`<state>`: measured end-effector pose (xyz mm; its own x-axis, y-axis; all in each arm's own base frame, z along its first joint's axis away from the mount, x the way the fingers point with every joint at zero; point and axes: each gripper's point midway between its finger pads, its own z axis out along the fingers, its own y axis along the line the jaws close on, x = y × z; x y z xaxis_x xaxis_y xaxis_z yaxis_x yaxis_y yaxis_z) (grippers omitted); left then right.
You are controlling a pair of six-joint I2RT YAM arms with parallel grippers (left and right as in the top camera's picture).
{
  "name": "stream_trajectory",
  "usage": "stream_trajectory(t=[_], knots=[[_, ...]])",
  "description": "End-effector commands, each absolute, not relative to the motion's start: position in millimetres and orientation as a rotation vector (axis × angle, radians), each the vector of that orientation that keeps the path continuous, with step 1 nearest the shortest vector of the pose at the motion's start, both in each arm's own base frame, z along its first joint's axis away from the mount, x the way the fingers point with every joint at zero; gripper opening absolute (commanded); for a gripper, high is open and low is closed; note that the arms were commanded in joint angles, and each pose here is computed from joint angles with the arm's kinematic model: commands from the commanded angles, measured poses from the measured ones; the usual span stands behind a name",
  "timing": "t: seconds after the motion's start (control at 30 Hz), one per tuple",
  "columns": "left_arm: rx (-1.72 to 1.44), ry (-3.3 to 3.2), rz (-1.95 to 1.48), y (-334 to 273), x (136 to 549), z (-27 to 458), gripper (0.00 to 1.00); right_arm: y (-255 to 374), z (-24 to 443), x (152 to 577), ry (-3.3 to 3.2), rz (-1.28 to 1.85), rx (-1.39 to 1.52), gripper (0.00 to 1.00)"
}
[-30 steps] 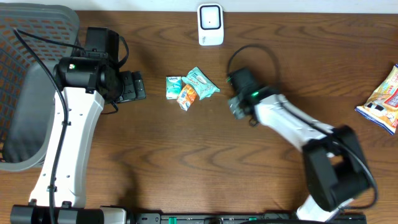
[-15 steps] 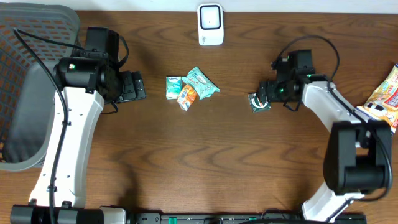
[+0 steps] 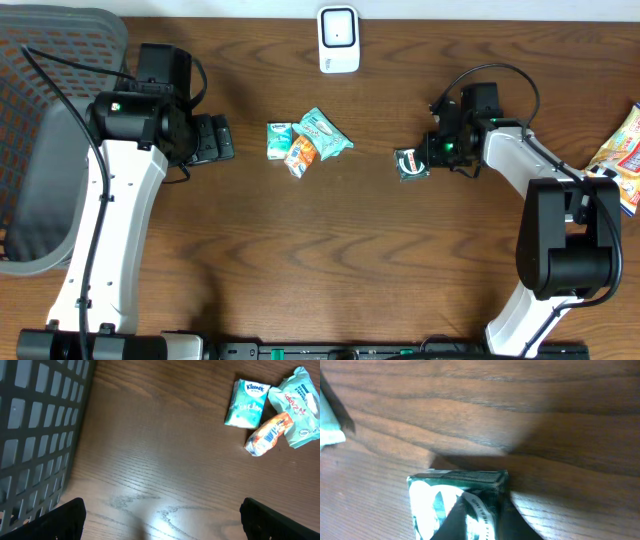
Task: Scan the item barcode
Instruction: 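Set the Zam-Buk box down and open the right gripper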
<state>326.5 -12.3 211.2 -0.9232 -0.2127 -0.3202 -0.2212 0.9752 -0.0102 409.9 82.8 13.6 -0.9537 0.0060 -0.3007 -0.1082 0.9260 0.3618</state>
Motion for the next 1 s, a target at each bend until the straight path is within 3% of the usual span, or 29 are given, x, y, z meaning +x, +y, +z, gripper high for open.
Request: stream_trajectory(t=[0.0, 0.33, 0.53, 0.7, 0.8, 0.97], knots=[[-0.306, 2.805, 0.057, -9, 326, 210, 0.98, 88, 7, 404, 2.818, 0.565, -0.054, 0.01], [-0.306, 2.805, 0.057, -9, 326, 210, 0.98, 93, 67, 417, 2.675, 0.418, -0.128, 0.01], [-0.306, 2.805, 0.057, -9, 326, 210, 0.98, 106, 60, 407, 2.715, 0.354, -0.182, 0.50], [-0.306, 2.805, 0.057, -9, 326, 210, 0.98, 97, 47, 397, 2.772, 0.151, -0.204, 0.52], [-0.306, 2.805, 0.057, -9, 326, 210, 0.98, 96, 41, 388, 2.796, 0.072, -0.226, 0.69], [-0.306, 2.805, 0.057, -9, 326, 210, 0.98, 93, 30, 373, 2.843, 0.031, -0.245, 0.77]])
